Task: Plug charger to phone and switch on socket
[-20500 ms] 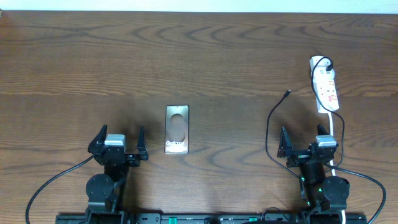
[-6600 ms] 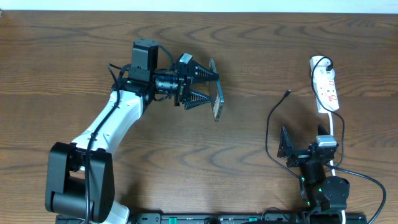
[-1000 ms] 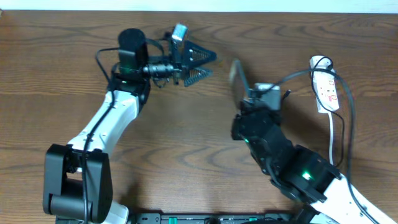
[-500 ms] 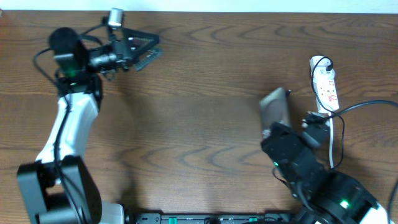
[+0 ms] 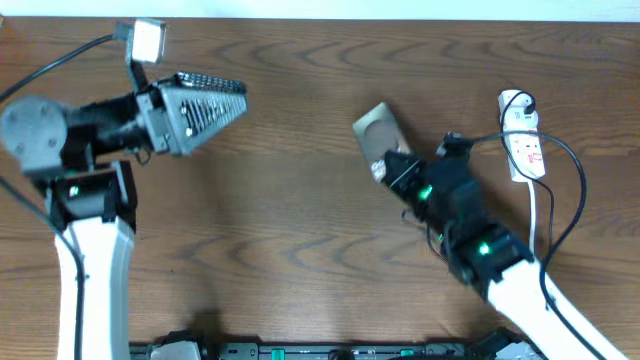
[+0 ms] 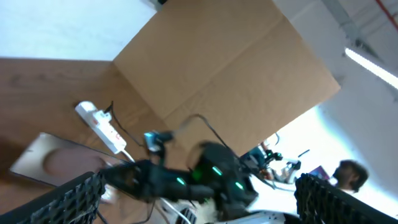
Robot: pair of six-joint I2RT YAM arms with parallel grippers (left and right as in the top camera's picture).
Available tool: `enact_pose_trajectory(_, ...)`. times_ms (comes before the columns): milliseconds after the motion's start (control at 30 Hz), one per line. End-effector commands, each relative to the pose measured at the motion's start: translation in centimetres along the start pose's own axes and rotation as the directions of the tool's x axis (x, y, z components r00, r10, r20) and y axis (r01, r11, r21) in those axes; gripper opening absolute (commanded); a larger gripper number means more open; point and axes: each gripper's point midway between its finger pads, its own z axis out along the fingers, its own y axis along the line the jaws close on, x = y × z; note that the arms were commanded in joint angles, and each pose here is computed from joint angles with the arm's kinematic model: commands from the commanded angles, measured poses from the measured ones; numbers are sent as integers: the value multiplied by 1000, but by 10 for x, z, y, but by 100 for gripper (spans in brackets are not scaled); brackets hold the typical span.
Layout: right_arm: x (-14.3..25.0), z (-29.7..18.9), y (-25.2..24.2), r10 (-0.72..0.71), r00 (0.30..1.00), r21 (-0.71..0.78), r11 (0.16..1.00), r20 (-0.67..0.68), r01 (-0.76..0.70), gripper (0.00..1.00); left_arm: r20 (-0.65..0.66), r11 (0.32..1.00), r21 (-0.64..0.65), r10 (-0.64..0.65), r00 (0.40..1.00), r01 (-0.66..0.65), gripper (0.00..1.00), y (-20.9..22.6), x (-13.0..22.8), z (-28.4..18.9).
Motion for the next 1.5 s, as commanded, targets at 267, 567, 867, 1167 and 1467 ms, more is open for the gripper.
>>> enact_pose_trajectory(267, 11, 13, 26, -167, 956, -262, 960, -241, 101, 1, 273, 986, -163, 11, 962, 35, 99, 22, -37, -25)
enact_pose_trajectory(567, 13, 12, 27, -252, 941, -288, 940, -226, 182, 1, 303, 571, -751, -147, 942, 331, 99, 179, 54, -34)
enact_pose_trajectory(867, -11, 8, 13, -428, 895, -273, 882, -125, 384, 1, 254, 57, -959, -250, 934, 276, 100, 197, 137, -107)
enact_pose_trajectory(1167, -49, 4, 29, -172, 973, -405, 909, -155, 96, 1, 278, 69, -953, -185, 943, 294, 100, 165, 136, -117)
enact_pose_trajectory(1467, -9, 34, 39, -168, 907, -555, 827, -387, -84, 1, 244, 417, -822, -357, 902, 388, 100, 139, 145, -50)
